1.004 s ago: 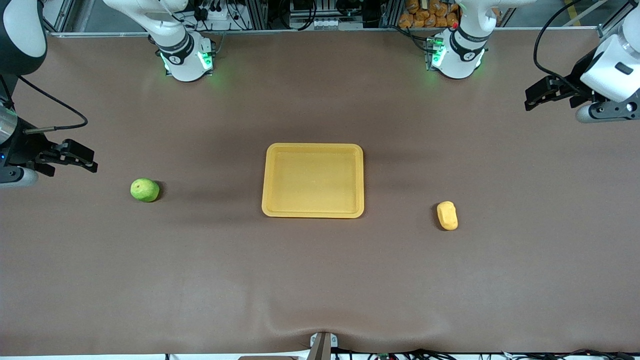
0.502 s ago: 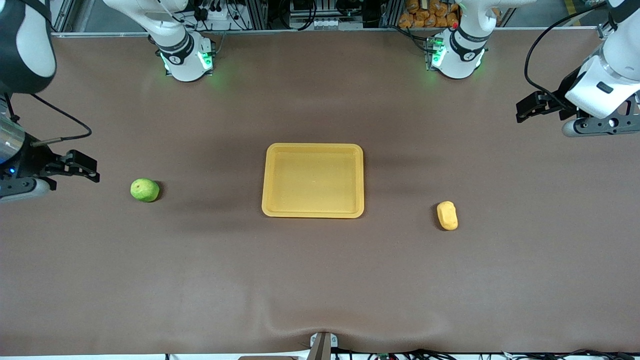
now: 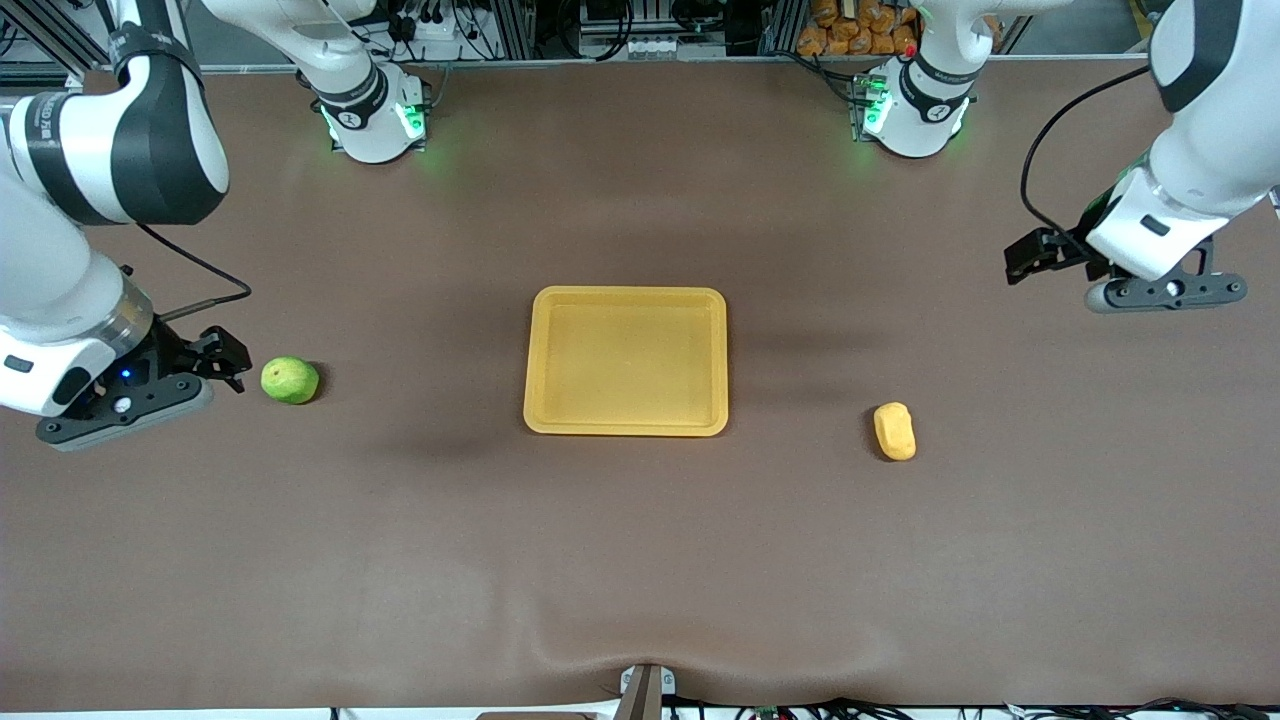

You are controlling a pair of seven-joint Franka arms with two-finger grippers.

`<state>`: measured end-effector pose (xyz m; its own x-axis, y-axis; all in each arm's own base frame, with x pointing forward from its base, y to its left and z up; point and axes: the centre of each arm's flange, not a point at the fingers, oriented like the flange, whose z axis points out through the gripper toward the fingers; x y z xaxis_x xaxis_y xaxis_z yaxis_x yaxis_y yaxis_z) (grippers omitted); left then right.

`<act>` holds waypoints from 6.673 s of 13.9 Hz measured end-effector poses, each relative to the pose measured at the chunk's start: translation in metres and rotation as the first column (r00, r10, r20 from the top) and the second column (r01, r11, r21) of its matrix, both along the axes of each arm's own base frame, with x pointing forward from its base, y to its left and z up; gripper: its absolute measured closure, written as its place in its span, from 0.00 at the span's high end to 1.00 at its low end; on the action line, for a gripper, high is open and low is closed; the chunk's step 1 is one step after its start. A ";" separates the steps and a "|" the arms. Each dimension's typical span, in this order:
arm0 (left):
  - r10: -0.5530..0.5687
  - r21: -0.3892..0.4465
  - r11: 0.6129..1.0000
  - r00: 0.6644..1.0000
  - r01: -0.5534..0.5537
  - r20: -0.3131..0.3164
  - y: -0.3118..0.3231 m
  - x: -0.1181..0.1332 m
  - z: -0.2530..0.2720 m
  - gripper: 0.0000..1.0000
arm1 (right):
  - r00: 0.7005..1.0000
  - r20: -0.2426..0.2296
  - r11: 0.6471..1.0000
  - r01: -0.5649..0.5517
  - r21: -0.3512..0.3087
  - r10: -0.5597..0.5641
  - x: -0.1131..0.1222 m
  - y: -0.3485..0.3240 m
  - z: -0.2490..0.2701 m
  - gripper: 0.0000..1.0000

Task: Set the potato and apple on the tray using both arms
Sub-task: 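Lower the left gripper onto the yellow potato and close it, then carry the potato over the tray while the right gripper grasps the apple, then lower the potato onto the tray while the right gripper carries the apple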

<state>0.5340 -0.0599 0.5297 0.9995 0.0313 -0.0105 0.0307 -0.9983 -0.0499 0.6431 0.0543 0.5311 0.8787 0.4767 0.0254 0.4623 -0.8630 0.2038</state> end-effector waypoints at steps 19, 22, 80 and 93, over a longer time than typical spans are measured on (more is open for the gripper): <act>-0.008 -0.080 0.997 0.988 0.021 0.155 -0.028 0.043 -0.257 1.00 | 1.000 -0.010 1.000 -0.013 -0.017 0.013 0.003 -0.008 -0.006 1.00; 0.033 -0.098 0.995 0.987 -0.018 0.157 -0.034 0.044 -0.290 1.00 | 1.000 -0.011 1.000 -0.024 -0.018 0.024 0.003 -0.005 -0.006 1.00; -0.098 -0.058 0.993 0.986 0.107 0.134 -0.396 -0.036 -0.274 0.49 | 0.966 -0.215 0.947 0.199 0.254 -0.145 -0.075 -0.065 -0.256 0.86; -0.061 0.026 0.998 0.993 0.059 0.105 -0.403 -0.042 -0.318 0.49 | 0.769 -0.387 0.730 0.624 0.279 -0.510 -0.126 0.177 -0.232 0.86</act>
<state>0.4925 -0.4625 0.2118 0.9950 -0.0300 0.0953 -0.0232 -0.9971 -0.0720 0.5168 0.2311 0.2992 0.9765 -0.1114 -0.1846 -0.1547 -0.9582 -0.2404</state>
